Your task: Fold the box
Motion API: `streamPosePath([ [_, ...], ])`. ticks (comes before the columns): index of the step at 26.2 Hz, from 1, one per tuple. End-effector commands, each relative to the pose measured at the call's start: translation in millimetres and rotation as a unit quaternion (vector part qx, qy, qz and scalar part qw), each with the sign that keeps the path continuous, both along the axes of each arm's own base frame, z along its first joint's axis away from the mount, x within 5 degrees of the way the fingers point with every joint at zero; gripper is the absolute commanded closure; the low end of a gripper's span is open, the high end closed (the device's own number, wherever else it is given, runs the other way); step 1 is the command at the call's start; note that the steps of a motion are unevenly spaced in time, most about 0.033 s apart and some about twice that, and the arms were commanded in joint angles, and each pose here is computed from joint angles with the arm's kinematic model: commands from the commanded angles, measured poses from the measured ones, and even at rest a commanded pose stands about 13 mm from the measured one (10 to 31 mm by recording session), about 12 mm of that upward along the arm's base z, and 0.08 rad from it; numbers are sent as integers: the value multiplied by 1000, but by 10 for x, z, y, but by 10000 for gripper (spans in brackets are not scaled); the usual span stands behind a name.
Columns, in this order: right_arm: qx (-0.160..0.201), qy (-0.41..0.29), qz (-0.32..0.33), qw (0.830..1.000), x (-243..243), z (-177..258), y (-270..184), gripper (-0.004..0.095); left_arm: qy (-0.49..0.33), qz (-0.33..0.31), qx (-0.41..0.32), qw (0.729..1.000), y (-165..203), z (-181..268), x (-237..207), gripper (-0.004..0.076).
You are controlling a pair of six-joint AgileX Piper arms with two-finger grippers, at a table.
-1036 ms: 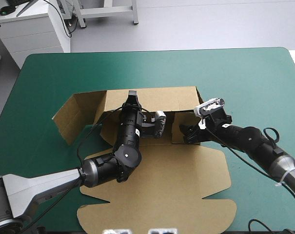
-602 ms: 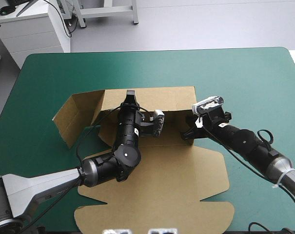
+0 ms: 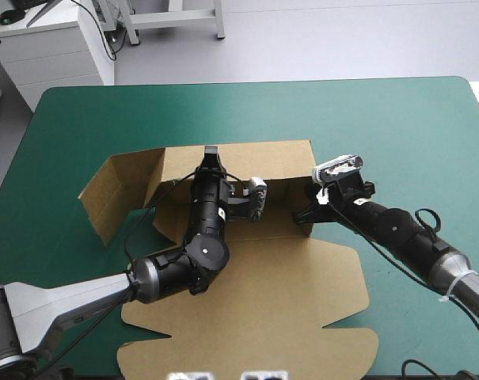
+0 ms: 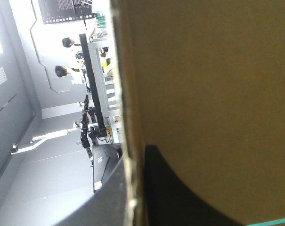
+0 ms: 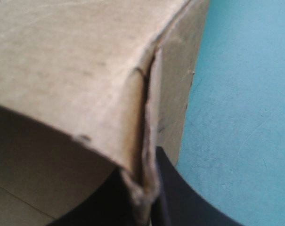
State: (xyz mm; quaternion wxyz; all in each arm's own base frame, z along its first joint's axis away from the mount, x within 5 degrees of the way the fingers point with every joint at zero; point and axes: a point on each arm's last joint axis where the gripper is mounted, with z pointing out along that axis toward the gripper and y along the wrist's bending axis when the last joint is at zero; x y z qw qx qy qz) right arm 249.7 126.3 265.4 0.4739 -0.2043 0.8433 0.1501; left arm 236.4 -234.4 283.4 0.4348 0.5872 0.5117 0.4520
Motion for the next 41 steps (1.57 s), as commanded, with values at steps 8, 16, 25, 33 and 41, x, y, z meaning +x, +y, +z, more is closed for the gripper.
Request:
streamPosePath([
  [8,31,-27,-19,999,111,222,41,923,-90,-33,-37,995,-87,475,7,446],
  [16,19,-12,-35,999,333,70,110,921,-94,-24,-37,995,-72,482,9,313],
  [25,-2,3,-54,999,485,40,-187,921,-109,-43,-38,992,-237,511,-231,313],
  [33,-21,3,-55,998,549,119,-302,921,-125,-38,-45,990,-320,547,-443,318],
  [41,-58,8,-56,997,624,306,-371,921,-142,-41,-26,989,-349,601,-520,320],
])
